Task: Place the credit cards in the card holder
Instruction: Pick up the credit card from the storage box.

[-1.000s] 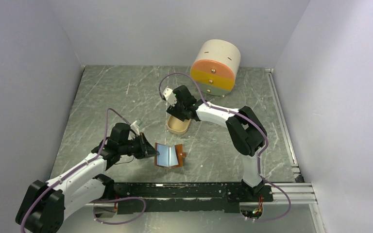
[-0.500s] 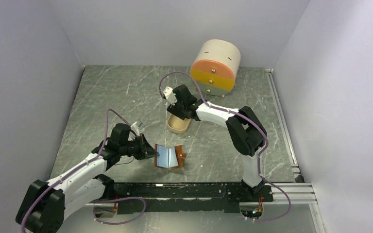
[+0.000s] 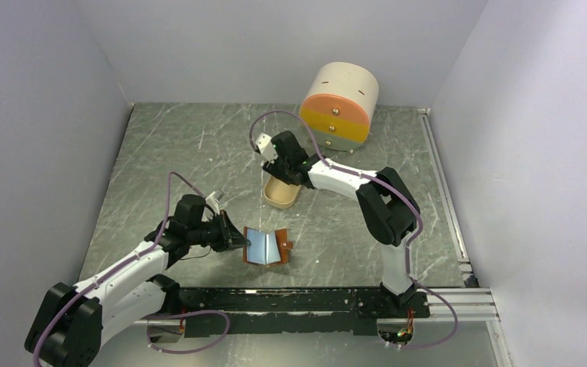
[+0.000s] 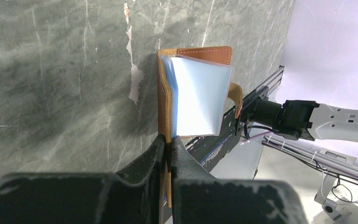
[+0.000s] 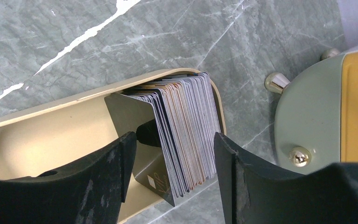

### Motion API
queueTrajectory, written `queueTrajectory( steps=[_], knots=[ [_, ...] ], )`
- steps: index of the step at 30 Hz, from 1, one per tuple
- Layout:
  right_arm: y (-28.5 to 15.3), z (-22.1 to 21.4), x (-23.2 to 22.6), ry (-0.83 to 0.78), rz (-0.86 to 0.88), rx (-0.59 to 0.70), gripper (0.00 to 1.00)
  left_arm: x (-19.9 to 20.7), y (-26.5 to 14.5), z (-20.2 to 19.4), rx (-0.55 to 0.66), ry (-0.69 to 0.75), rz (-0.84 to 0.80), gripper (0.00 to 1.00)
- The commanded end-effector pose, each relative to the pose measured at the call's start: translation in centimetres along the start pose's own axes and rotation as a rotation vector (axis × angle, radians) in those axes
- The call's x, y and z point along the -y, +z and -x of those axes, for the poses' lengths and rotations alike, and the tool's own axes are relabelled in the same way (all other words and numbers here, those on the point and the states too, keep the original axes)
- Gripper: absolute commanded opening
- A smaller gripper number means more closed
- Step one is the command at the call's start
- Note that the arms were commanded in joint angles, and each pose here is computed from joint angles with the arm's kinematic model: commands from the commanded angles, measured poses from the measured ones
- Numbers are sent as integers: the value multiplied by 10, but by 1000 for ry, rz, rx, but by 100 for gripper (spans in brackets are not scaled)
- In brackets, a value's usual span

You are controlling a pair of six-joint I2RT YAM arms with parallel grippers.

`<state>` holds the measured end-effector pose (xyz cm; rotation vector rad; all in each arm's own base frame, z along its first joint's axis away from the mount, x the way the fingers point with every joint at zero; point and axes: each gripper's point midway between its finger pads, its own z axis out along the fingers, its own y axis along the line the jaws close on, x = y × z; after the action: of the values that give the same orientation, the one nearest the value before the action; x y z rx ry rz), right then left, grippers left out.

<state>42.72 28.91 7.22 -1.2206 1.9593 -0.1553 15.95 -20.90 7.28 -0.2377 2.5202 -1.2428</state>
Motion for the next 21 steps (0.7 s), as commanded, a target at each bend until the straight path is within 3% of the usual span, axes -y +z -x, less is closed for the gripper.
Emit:
queueTrajectory(
  steps=[1,15,21],
  knots=[
    [-10,19,20,6,-46,42,61,15,-1,3,-5,19,-49,9],
    [-12,24,18,14,-22,50,43,14,-1,2,-6,14,-50,9],
    [-15,26,15,11,-1,42,25,15,-2,2,-3,16,-51,9]
  ],
)
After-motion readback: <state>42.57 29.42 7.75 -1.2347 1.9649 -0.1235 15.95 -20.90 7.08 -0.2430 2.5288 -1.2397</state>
